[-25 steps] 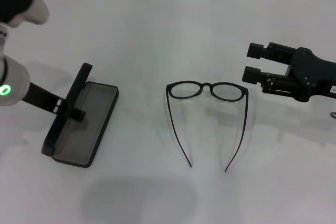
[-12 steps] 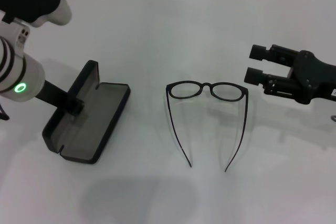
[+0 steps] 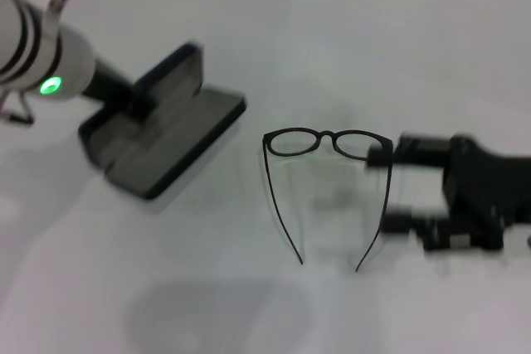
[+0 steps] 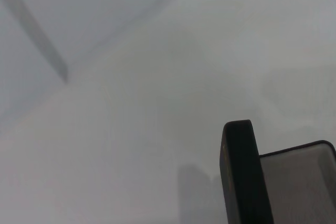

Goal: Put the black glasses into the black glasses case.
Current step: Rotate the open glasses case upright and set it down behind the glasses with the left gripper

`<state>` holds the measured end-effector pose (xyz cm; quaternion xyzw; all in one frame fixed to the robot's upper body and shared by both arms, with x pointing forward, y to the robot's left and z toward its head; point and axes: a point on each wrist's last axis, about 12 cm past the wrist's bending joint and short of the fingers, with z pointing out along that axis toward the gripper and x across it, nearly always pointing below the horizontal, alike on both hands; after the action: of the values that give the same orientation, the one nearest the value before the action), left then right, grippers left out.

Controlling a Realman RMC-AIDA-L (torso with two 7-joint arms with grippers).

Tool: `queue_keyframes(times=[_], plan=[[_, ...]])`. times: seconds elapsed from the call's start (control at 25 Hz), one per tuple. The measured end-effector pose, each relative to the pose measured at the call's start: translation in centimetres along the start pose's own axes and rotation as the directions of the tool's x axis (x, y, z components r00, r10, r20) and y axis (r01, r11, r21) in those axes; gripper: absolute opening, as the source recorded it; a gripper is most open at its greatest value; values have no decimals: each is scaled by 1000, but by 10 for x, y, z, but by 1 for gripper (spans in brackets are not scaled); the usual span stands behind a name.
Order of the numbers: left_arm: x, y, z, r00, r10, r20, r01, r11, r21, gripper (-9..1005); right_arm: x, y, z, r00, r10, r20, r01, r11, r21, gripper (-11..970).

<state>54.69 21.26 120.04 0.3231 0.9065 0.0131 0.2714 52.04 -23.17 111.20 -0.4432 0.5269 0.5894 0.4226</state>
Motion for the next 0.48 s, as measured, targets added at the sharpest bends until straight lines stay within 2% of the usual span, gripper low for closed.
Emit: queue_keyframes(times=[0.12,0.16,0.24,0.32,0.48], plan=[[-22,-5,-1,984,144,103,-141,989,-38,105,0,12,15,998,19,-54,-28,985,-171,744],[-31,-9,0,966,214,144,-207,977,-58,103,1,15,20,997,26,-71,-40,977,-212,744],[-44,-19,7,901,380,208,-364,925,-112,99,4,18,28,995,40,-96,-64,964,-258,744],[-51,-31,21,821,517,241,-493,856,-158,98,7,21,33,993,51,-105,-78,958,-276,744],[-54,-49,54,693,664,280,-620,747,-238,96,15,26,33,993,70,-94,-93,959,-268,719]])
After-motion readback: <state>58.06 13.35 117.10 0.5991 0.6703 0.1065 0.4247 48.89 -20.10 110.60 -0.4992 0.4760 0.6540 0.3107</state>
